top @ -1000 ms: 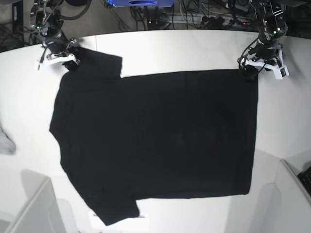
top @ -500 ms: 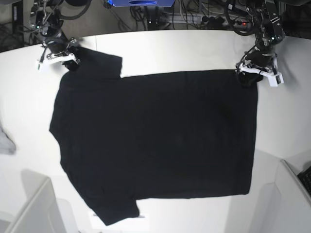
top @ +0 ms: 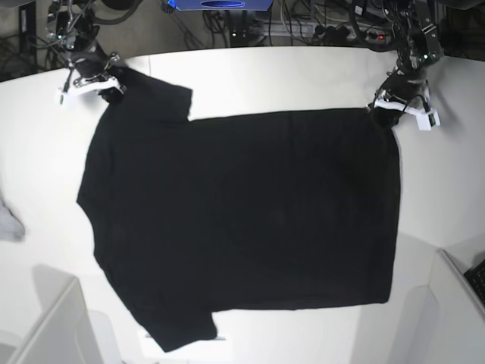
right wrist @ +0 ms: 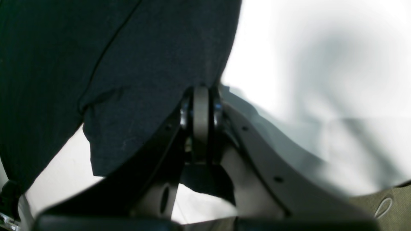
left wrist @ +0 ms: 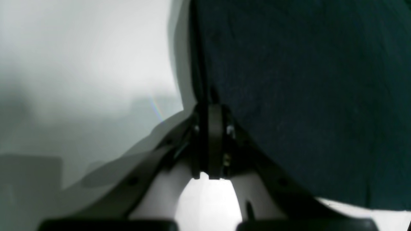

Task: Fold the T-shirt properly
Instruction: 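Pull the shirt by its shoulders toward the arms with both grippers, then lift the shoulder edges and shift the grips along the collar edge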

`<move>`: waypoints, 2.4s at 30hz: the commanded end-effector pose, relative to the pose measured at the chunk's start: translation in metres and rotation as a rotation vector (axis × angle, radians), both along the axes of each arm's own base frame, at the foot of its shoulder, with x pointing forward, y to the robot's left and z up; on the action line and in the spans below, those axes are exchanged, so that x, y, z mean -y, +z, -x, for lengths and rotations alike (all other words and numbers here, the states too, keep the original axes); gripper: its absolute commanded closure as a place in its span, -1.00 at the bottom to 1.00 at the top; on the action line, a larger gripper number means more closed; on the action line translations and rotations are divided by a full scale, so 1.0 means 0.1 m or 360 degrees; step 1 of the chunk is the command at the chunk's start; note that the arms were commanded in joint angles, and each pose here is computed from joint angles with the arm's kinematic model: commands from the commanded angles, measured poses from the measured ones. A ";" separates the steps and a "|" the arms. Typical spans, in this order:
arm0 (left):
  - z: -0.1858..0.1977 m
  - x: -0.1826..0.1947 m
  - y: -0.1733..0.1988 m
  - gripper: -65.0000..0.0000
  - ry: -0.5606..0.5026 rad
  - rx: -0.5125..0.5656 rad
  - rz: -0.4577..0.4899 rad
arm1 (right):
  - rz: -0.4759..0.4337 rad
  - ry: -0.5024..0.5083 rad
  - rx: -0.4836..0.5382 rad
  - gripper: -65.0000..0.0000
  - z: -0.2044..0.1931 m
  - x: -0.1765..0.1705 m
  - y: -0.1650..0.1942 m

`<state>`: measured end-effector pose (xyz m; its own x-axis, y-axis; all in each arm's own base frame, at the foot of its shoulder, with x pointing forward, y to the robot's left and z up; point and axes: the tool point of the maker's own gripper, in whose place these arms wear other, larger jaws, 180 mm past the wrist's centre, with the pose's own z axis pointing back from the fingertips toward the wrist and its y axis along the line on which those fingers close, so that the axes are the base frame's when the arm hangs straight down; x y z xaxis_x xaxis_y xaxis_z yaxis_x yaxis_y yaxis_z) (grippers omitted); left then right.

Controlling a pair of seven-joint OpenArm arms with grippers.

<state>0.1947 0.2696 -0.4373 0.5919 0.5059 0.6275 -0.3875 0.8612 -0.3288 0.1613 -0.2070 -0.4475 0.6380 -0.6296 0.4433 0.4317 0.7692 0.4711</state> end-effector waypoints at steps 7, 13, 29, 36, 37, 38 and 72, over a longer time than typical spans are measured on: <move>0.33 0.06 0.10 1.00 -0.0088 -0.0123 -0.0080 | 0.0031 0.0017 -0.0133 1.00 0.27 0.03 -0.07; 0.41 0.08 0.21 1.00 -0.0122 -0.0118 -0.0111 | 0.0053 0.0050 -0.0105 1.00 0.33 0.00 0.06; 0.50 -0.45 0.45 1.00 -0.0009 -0.0100 -0.0284 | 0.0083 0.0139 -0.0038 1.00 0.50 -0.15 0.45; 0.58 -0.39 0.51 1.00 -0.0049 -0.0111 -0.0301 | 0.0075 0.0176 0.0016 1.00 0.45 -0.24 0.59; 0.56 -0.37 0.54 1.00 -0.0059 -0.0097 -0.0306 | 0.0075 0.0177 0.0029 1.00 0.42 -0.24 0.59; 0.54 -0.36 0.57 1.00 -0.0063 -0.0084 -0.0308 | 0.0073 0.0178 0.0041 1.00 0.39 -0.25 0.60; -0.04 -0.36 0.72 1.00 0.0099 0.0021 -0.0192 | -0.0037 0.0422 0.0316 1.00 -0.98 -0.50 1.09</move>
